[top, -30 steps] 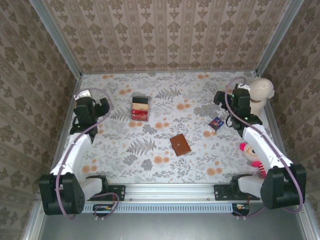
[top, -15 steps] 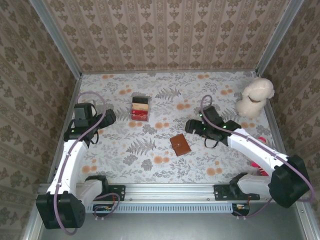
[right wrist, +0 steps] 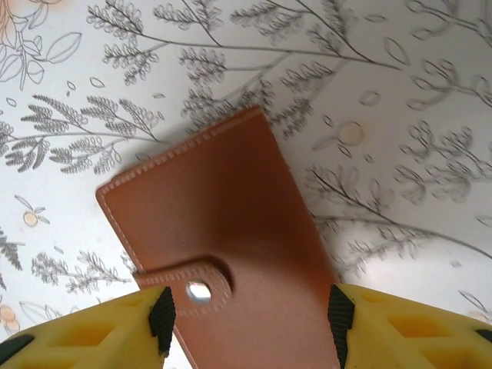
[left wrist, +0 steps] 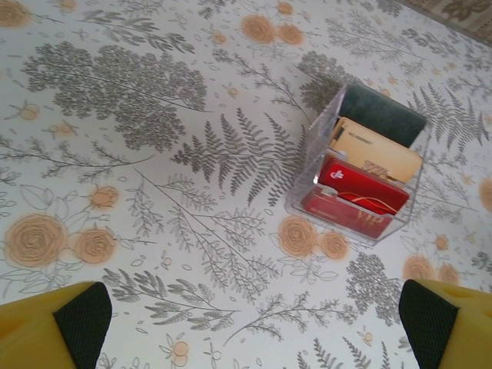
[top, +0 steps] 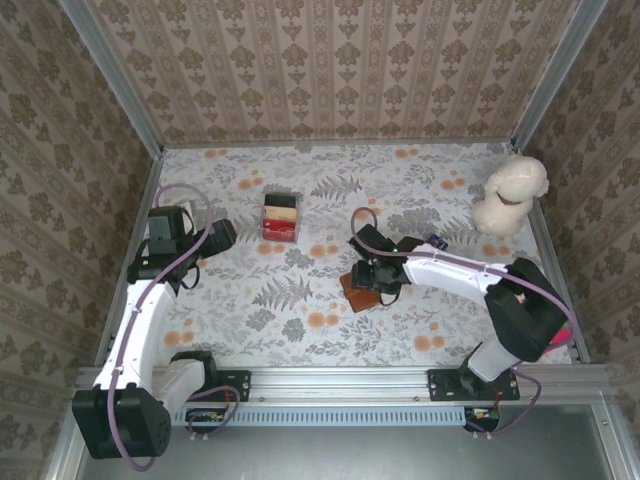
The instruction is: Take the credit cards out of the card holder
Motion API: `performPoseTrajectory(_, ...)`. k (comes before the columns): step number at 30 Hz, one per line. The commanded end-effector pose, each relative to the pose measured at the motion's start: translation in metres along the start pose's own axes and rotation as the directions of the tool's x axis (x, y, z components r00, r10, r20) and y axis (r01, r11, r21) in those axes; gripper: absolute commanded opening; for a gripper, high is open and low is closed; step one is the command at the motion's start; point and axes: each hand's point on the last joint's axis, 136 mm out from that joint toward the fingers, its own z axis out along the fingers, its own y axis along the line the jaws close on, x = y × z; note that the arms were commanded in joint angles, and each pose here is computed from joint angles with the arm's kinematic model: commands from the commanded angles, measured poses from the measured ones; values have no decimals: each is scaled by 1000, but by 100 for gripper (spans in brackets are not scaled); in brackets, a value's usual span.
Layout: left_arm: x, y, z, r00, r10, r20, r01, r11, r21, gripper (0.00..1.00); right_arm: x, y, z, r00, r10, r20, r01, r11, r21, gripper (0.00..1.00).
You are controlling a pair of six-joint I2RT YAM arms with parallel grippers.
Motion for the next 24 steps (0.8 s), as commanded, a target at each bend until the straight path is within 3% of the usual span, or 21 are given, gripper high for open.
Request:
performPoseTrajectory(1,12,-10,4,999,24,-46,-21,998,62,100,-7,13,11,999,-38,-8,39,999,12,57)
performPoseTrajectory(9,15,-20,5,998,47,-35,-43,993,110,100,-8,59,49,989,-132,-59,130,991,-33,55)
performPoseTrajectory(14,21,-26,9,997,65,-41,-59,989,137,100,8,112,58,965,-252,-68,238,956,-170,55)
performPoseTrajectory(18,26,-31,12,995,82,-63,-72,986,149,100,5,138,41,944,-329,-9,319,923,-216,57)
performPoseTrajectory(24,41,-50,17,983,137,-125,-111,974,196,100,-11,113,-16,971,-219,92,231,960,-161,64)
